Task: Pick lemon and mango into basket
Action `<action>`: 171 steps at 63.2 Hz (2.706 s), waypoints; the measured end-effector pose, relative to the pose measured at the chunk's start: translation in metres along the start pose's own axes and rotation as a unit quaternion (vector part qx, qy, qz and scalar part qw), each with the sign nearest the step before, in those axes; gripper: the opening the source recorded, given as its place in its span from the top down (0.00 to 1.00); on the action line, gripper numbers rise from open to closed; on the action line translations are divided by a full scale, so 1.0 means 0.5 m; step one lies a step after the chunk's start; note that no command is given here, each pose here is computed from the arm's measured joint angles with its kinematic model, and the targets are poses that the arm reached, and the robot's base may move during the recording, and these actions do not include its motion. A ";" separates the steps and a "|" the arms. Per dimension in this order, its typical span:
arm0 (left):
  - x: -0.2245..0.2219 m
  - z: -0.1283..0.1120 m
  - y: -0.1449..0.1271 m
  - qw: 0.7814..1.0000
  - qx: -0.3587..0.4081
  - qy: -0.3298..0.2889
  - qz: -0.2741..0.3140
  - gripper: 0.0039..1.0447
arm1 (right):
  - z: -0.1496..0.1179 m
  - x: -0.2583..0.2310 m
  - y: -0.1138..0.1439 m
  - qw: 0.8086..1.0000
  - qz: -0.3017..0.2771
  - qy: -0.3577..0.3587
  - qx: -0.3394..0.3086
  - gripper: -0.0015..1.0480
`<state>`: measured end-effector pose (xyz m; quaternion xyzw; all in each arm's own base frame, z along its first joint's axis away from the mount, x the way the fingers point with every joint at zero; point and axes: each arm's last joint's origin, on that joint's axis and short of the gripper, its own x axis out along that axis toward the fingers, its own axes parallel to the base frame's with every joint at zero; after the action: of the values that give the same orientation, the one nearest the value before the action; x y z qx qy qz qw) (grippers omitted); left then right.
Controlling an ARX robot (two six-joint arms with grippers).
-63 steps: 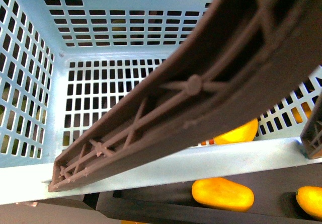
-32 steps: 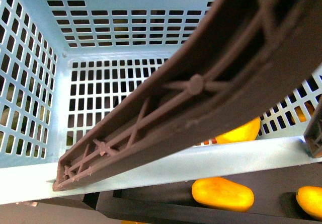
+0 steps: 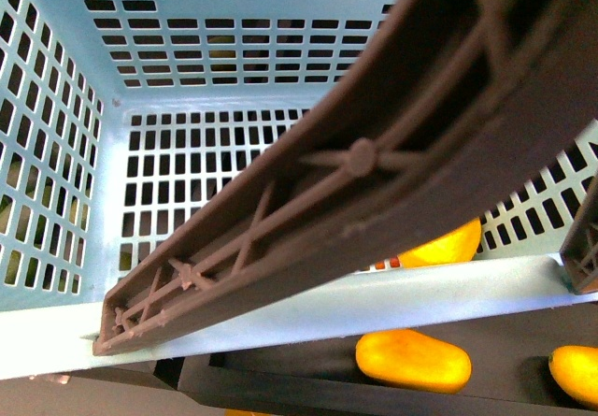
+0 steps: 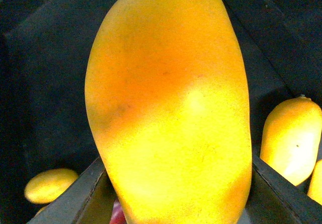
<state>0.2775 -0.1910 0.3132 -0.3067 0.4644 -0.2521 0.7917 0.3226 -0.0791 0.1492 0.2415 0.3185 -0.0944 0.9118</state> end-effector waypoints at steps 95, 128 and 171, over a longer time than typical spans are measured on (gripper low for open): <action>0.000 0.000 0.000 1.000 0.000 0.000 0.001 0.96 | -0.121 -0.271 0.332 0.973 0.177 -0.063 -0.133 0.08; 0.003 -0.002 0.001 1.000 -0.001 0.004 0.000 0.96 | -0.117 -0.326 0.212 0.928 0.114 -0.297 -0.195 0.34; 0.002 -0.001 0.002 1.000 -0.002 0.002 0.001 0.96 | -0.222 -0.334 0.049 0.914 0.093 -0.315 -0.239 0.98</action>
<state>0.2777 -0.1911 0.3116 -0.3074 0.4669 -0.2504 0.7904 0.1411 0.0006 0.1875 0.0027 0.0043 -0.0017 1.0000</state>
